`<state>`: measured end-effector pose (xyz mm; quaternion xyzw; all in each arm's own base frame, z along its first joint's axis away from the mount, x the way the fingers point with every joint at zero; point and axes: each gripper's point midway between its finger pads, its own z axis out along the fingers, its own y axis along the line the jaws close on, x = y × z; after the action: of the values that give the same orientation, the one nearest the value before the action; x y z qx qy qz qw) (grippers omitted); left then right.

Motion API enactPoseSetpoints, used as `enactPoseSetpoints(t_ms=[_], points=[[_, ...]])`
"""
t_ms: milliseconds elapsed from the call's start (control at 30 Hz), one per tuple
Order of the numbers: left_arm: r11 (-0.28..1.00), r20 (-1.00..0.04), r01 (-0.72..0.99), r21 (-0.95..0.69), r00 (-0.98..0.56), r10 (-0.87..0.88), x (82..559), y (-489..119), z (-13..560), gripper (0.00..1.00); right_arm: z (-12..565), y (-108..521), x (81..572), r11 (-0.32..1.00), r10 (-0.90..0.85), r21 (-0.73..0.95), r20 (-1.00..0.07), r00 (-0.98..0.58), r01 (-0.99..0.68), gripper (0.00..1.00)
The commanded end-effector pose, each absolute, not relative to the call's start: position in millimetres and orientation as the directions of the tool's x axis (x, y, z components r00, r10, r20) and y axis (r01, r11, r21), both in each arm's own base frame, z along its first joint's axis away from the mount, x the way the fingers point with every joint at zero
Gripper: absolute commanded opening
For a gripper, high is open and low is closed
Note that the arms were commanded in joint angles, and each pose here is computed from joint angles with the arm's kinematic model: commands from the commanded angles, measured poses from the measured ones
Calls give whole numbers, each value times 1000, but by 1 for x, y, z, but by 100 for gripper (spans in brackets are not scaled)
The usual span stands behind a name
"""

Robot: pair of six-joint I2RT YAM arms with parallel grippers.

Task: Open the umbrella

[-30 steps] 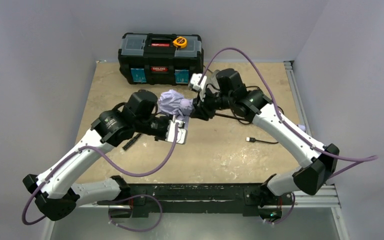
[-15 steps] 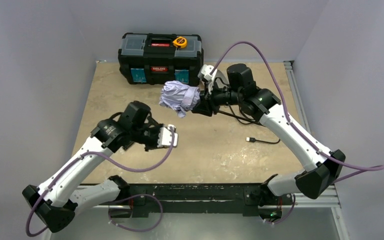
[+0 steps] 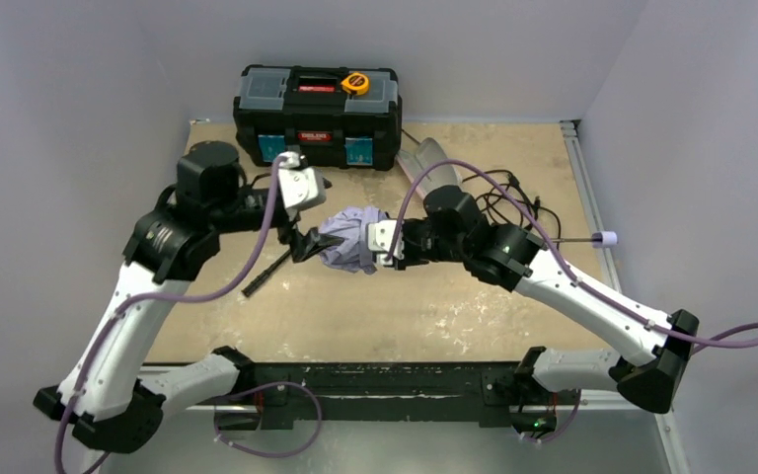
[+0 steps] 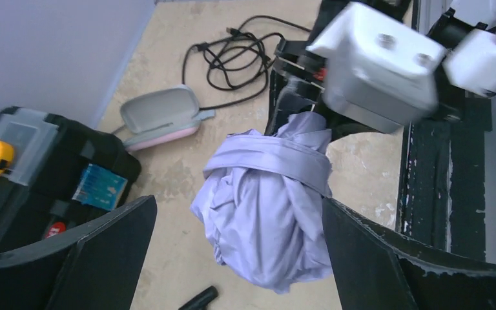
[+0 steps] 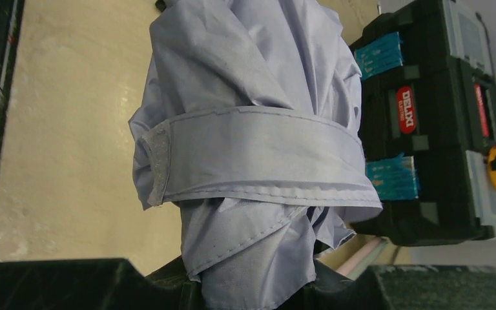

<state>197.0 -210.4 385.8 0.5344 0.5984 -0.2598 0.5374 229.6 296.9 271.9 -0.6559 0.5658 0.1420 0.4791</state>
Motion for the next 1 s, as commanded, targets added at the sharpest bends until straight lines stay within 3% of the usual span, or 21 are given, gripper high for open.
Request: enactPoseSetpoints(t_ms=[0, 300, 333, 367, 433, 467, 500, 600, 633, 700, 733, 767, 833, 967], points=[[236, -911, 969, 75, -30, 411, 203, -228, 347, 100, 324, 287, 258, 115, -638, -771, -541, 548, -627, 0], [163, -850, 985, 56, -39, 525, 197, -249, 286, 100, 351, 283, 257, 167, -593, -873, -460, 661, -457, 0], [143, -845, 987, 68, -20, 535, 194, -251, 283, 93, 347, 283, 255, 154, -595, -866, -465, 656, -475, 0], [124, -839, 989, 84, 3, 545, 191, -251, 282, 77, 342, 284, 253, 146, -592, -850, -485, 643, -506, 0], [112, -835, 986, 124, 43, 549, 190, -251, 284, 31, 341, 289, 249, 160, -577, -808, -543, 610, -567, 0], [127, -831, 980, 155, 59, 553, 194, -248, 284, 12, 338, 293, 244, 163, -554, -776, -583, 594, -609, 0], [146, -823, 968, 205, 90, 561, 199, -244, 286, 0, 334, 295, 242, 172, -549, -745, -616, 565, -645, 0], [165, -774, 917, 363, 199, 601, 216, -229, 289, 0, 317, 293, 238, 191, -559, -667, -677, 479, -720, 0], [174, -763, 894, 412, 234, 602, 223, -224, 295, 0, 313, 293, 235, 205, -553, -632, -705, 444, -748, 15], [210, -762, 853, 478, 284, 582, 233, -216, 313, 0, 302, 291, 231, 236, -554, -549, -754, 353, -802, 60], [217, -758, 836, 504, 308, 574, 235, -213, 322, 0, 296, 289, 230, 252, -563, -511, -768, 305, -822, 74], [213, -747, 820, 531, 334, 574, 236, -210, 328, 0, 291, 285, 232, 272, -575, -478, -777, 257, -835, 81], [214, -729, 790, 574, 374, 573, 240, -206, 338, 0, 282, 273, 236, 294, -592, -417, -786, 178, -860, 85], [202, -706, 759, 619, 425, 567, 241, -204, 345, 0, 265, 244, 250, 342, -631, -348, -773, 61, -873, 78]])
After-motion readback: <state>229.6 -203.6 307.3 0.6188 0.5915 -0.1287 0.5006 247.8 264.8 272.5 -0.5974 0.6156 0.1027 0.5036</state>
